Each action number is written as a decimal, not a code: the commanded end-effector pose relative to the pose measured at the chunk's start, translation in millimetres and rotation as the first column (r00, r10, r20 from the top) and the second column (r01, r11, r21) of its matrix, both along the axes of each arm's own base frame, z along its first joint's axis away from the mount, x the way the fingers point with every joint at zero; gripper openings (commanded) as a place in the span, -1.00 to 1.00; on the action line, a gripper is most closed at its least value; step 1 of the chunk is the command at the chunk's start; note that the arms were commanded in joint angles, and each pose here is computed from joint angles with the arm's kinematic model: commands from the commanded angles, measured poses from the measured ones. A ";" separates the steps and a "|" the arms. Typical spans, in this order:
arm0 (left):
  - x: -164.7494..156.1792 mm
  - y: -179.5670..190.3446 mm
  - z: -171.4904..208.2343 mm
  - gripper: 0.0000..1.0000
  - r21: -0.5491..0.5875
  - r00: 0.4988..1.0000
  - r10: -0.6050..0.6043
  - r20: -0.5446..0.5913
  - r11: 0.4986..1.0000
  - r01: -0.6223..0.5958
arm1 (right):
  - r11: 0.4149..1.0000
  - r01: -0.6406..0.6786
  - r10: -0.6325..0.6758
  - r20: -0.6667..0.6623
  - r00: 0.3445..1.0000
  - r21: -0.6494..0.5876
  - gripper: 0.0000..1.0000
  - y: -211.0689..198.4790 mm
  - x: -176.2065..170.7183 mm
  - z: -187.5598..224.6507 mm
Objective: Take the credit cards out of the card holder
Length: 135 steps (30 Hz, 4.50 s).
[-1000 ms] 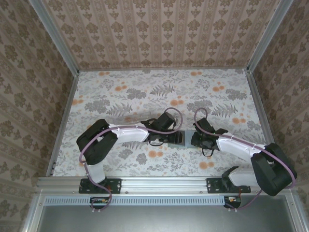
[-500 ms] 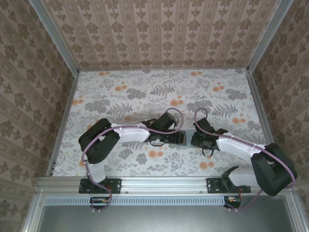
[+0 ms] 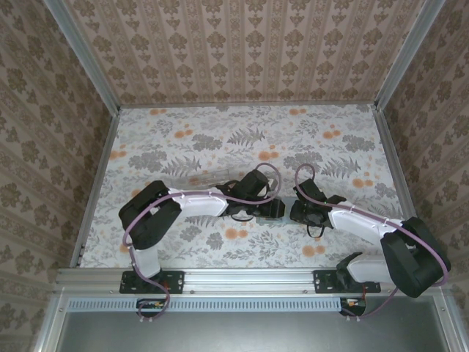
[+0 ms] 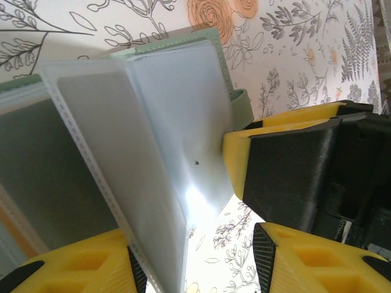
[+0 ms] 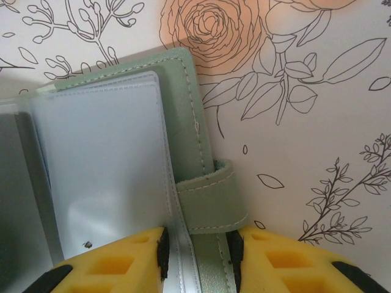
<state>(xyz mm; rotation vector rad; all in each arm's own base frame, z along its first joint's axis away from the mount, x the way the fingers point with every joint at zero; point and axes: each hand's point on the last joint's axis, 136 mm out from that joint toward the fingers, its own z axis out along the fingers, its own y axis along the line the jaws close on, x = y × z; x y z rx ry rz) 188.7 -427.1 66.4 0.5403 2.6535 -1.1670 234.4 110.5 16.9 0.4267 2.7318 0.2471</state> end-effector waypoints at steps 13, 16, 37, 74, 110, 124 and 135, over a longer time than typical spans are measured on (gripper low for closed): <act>-3.3 -39.2 49.6 0.01 -0.147 0.997 -0.065 0.045 0.987 0.071 | 0.991 0.133 -0.130 0.106 0.986 -0.022 -0.20 -33.7 -11.4 28.8; -4.8 -43.7 45.5 0.02 -0.154 0.997 -0.067 0.029 0.986 0.071 | 0.984 0.175 -0.170 0.137 0.976 -0.021 -0.19 -45.6 -17.4 35.7; 26.9 -5.6 -1.3 -0.36 -0.018 0.994 0.109 -0.022 0.994 -0.110 | 0.994 -0.036 0.022 0.143 0.989 0.101 -0.66 1.2 8.7 41.5; 23.9 -16.9 -25.2 -0.41 0.015 0.991 0.094 -0.094 0.996 -0.093 | 0.993 -0.064 0.062 0.016 0.998 0.102 -0.72 14.1 10.5 5.7; 26.6 8.1 -21.1 -1.00 -0.014 0.977 0.149 -0.150 0.988 -0.153 | 0.998 -0.028 0.028 -0.009 1.000 0.059 -0.70 4.2 6.7 0.4; 27.6 25.9 -12.0 -1.00 -0.005 0.978 0.153 -0.139 0.988 -0.156 | 0.998 -0.026 0.027 -0.011 1.000 0.056 -0.70 4.1 7.3 0.9; 22.7 41.3 5.1 -1.00 -0.015 0.982 0.150 -0.116 0.988 -0.153 | 0.998 -0.033 0.033 0.005 0.999 0.054 -0.70 4.8 10.5 7.6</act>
